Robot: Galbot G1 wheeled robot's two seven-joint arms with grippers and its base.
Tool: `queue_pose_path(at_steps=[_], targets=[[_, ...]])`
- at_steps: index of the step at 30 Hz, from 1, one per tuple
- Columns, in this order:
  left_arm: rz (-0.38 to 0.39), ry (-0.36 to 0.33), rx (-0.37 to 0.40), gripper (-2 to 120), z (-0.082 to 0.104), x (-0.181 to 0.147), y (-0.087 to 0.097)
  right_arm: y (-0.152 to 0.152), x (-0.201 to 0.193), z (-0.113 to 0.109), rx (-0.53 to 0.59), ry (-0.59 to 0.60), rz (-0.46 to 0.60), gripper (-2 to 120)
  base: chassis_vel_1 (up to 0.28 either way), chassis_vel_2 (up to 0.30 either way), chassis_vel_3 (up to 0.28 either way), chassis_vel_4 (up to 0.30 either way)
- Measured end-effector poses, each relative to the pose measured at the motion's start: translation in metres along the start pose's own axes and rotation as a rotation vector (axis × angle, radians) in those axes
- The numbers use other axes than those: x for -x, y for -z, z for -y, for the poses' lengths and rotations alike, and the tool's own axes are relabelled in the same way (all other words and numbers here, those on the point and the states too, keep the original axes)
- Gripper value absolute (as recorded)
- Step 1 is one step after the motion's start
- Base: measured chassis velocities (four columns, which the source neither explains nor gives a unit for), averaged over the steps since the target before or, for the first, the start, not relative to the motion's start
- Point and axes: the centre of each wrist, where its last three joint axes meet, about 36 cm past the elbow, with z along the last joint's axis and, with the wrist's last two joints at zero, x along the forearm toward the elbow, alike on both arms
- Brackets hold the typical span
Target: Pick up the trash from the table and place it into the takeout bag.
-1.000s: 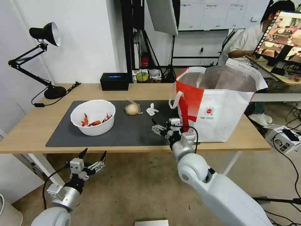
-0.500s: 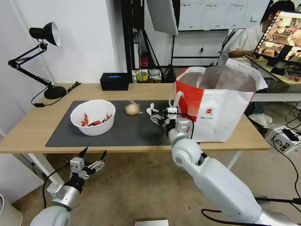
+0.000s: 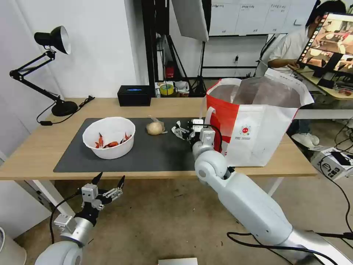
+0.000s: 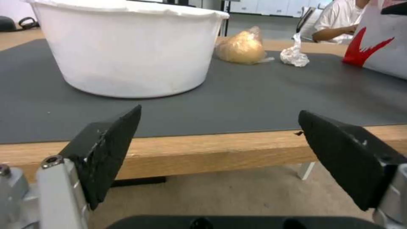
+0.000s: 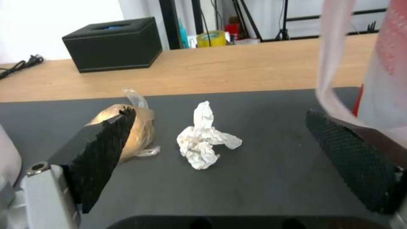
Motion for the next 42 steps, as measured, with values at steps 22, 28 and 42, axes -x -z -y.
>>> queue_pose_path(at_steps=[22, 28, 42], targets=[[0.011, 0.0, -0.028, 100, 0.005, 0.0, 0.0, 0.009, 0.053, -0.003, 0.008, -0.062, -0.048, 100, 0.0, 0.0, 0.0, 0.0], [0.009, 0.0, -0.026, 100, 0.004, -0.001, -0.001, 0.011, 0.065, -0.002, 0.001, -0.082, -0.055, 100, 0.0, 0.0, 0.0, 0.0], [0.01, -0.003, -0.022, 100, 0.004, 0.0, -0.001, 0.012, 0.092, -0.008, -0.008, -0.088, -0.121, 100, 0.0, 0.0, 0.0, 0.0]])
